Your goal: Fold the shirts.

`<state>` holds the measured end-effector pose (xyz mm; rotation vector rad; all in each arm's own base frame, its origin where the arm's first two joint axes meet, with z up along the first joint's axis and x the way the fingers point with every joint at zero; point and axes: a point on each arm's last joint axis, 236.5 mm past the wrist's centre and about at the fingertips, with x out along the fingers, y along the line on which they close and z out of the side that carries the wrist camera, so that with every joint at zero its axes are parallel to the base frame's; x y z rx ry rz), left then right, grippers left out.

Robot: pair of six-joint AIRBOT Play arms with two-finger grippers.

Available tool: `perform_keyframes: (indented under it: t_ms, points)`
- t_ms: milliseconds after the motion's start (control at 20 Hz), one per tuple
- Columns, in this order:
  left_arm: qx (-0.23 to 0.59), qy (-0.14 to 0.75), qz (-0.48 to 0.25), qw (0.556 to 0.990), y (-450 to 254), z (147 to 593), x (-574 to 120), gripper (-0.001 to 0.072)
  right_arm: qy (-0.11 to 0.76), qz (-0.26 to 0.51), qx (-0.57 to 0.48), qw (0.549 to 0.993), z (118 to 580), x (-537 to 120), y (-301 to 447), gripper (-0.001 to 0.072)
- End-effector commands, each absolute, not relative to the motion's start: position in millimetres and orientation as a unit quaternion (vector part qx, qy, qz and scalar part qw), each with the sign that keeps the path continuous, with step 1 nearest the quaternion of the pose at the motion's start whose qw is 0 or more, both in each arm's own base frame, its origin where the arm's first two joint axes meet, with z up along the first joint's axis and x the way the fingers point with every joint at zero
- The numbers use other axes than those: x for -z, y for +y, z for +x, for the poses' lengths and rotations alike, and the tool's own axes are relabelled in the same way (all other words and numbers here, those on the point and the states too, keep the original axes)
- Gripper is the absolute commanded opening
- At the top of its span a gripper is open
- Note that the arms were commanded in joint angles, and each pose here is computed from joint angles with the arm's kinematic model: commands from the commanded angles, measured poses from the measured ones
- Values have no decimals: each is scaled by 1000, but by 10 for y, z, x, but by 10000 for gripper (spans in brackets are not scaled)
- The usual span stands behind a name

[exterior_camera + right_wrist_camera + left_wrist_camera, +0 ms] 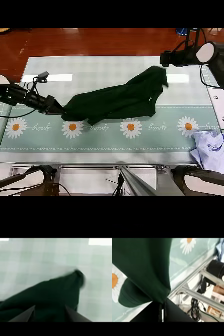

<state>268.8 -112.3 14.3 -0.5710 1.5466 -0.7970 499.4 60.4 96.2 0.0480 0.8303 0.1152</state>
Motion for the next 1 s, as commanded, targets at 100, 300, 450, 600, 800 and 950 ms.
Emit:
perform_keyframes:
  t_ms: [100, 300, 450, 600, 800, 950]
  points:
    - [350, 677, -250, 598, -1144, 2597, -74, 29, 544, -52, 25, 837, 4162, -649, -216, 433]
    - [350, 677, -250, 598, -1144, 2596, -74, 29, 599, 121, -68, 789, 3534, 37, 179, 514]
    - [350, 677, -250, 597, -1144, 2596, -74, 29, 609, 189, -144, 756, 3162, 418, 619, 556]
    - [350, 677, -250, 597, -1145, 2596, -76, 29, 595, 249, -140, 752, 3075, 697, 788, 562]
    - [349, 677, -251, 597, -1147, 2595, -78, 29, 576, 299, -148, 747, 2992, 850, 954, 563]
    - [347, 679, -254, 596, -1148, 2596, -79, 29, 538, 318, -146, 767, 3168, 804, 1016, 562]
